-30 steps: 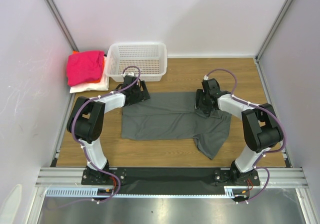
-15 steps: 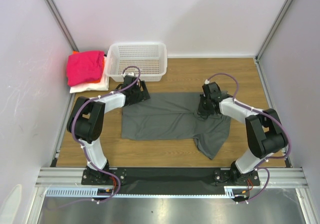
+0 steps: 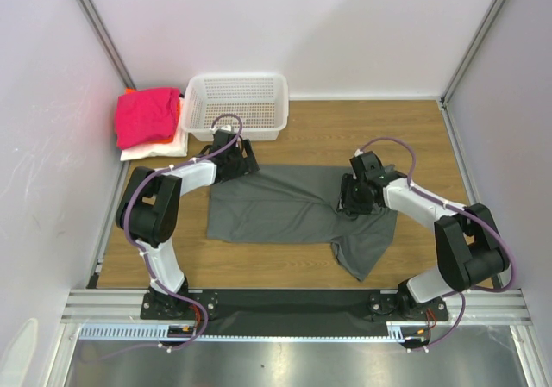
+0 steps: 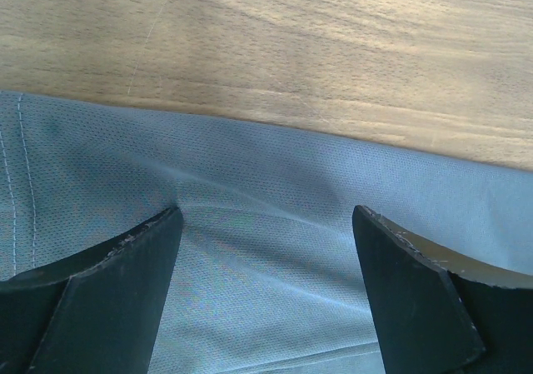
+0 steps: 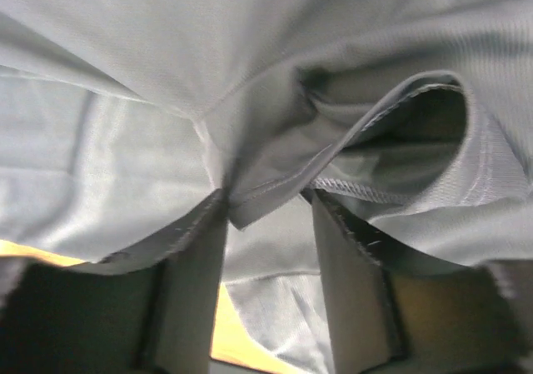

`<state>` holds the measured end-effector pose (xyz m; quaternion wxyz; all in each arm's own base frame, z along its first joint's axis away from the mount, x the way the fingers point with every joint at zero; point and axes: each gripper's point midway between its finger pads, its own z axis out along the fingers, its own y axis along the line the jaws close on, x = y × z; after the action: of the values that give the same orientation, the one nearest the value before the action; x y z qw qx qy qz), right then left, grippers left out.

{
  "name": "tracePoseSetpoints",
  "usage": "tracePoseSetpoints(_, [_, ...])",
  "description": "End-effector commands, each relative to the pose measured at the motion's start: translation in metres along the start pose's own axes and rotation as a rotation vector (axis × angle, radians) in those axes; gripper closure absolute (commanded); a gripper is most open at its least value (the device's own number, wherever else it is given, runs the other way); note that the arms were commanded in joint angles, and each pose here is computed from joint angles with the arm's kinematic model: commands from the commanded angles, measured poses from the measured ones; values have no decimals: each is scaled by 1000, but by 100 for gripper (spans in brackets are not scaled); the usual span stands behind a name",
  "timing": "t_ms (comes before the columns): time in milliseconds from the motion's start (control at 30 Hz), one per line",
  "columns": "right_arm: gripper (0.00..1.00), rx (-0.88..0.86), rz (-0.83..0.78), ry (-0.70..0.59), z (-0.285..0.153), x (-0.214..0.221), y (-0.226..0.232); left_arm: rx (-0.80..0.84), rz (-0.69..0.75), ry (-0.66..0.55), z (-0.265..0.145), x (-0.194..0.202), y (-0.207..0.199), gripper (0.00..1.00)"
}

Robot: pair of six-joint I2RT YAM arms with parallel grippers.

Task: Fold and stack the t-shirts
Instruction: Fold the tshirt

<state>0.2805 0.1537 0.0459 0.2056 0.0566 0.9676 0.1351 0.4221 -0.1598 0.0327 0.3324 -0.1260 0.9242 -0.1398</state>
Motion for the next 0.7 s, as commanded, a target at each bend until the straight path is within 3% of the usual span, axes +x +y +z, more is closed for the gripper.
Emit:
tracePoseSetpoints(0, [45, 46, 65, -26, -17, -20, -6, 6, 15, -6, 4, -7, -1, 11])
tracePoseSetpoints(200, [41, 72, 164, -138, -45, -97, -19, 3, 30, -10, -5, -12, -2, 11])
tracePoseSetpoints(333, [41, 149, 214, -209, -50, -125, -46, 39, 110, -47, -24, -26, -25, 12])
tracePoseSetpoints(467, [42, 199, 243, -286, -35, -143, -74, 99, 212, -77, -44, -40, -68, 11])
tracePoseSetpoints(533, [42, 226, 254, -263, -19, -146, -85, 133, 229, -81, -50, -41, -85, 11])
tracePoseSetpoints(667, [43, 286, 250, -274, -7, -165, -109, 117, 231, -58, -46, -29, -81, 11])
